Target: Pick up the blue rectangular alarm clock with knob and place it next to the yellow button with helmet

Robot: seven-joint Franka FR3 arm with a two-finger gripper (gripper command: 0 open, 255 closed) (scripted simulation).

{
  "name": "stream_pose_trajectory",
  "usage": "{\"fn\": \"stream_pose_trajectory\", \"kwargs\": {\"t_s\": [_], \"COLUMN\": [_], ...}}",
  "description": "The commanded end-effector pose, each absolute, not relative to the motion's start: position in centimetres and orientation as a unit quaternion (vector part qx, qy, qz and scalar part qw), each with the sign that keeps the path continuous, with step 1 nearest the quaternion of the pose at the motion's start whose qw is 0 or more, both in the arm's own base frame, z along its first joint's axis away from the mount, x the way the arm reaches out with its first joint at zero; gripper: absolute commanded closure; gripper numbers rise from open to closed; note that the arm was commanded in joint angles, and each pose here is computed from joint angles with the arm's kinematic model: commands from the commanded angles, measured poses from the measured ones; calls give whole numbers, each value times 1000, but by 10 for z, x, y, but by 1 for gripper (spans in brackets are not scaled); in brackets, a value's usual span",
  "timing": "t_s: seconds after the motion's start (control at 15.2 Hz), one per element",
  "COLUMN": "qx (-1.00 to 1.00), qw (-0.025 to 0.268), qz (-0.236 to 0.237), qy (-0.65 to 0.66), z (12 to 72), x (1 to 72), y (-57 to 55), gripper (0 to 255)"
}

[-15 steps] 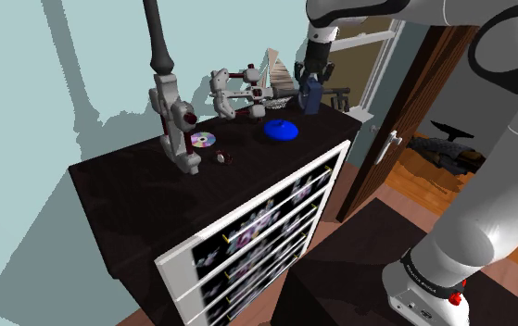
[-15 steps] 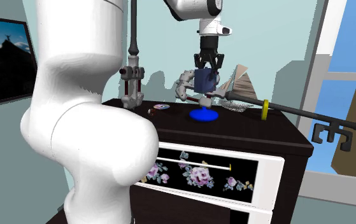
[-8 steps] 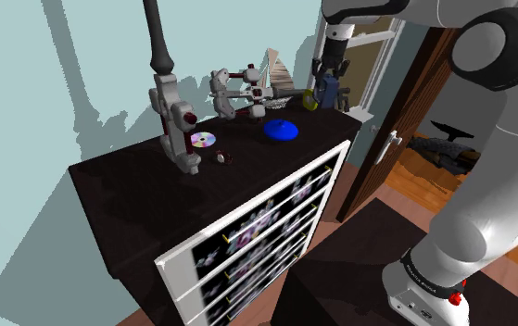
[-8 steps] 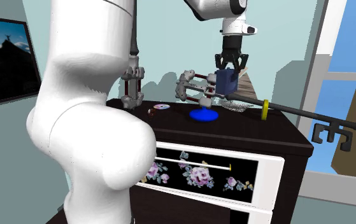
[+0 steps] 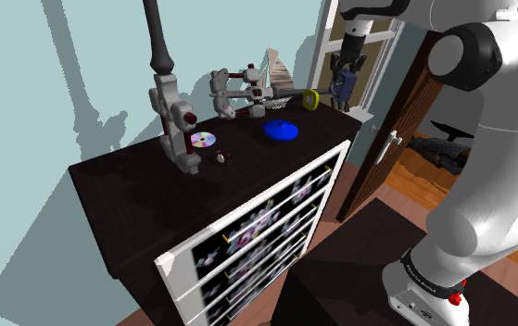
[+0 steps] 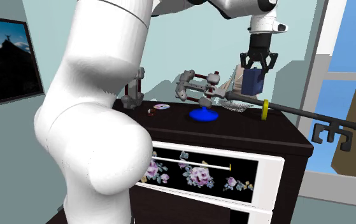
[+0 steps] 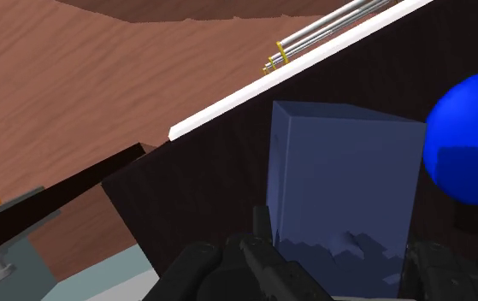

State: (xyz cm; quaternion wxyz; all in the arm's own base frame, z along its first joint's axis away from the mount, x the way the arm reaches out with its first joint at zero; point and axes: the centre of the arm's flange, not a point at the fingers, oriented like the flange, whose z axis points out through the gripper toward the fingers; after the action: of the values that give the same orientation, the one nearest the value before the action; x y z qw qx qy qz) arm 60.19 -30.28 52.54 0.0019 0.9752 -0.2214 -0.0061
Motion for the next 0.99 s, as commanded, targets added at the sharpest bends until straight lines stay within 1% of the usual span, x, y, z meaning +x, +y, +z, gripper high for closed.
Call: {"fn": "stream_pose_trajectory", "kwargs": {"t_s": [0.0,0.33,0.92], "qx": [975,975,975], "qw": [2,2,2], "qz": [-6,-6,-6], "qy": [-221,-221,-221], "z": [524,525,477], "x": [602,601,601], "y": [-328,-394,-394], "gripper": [255,255,255]}}
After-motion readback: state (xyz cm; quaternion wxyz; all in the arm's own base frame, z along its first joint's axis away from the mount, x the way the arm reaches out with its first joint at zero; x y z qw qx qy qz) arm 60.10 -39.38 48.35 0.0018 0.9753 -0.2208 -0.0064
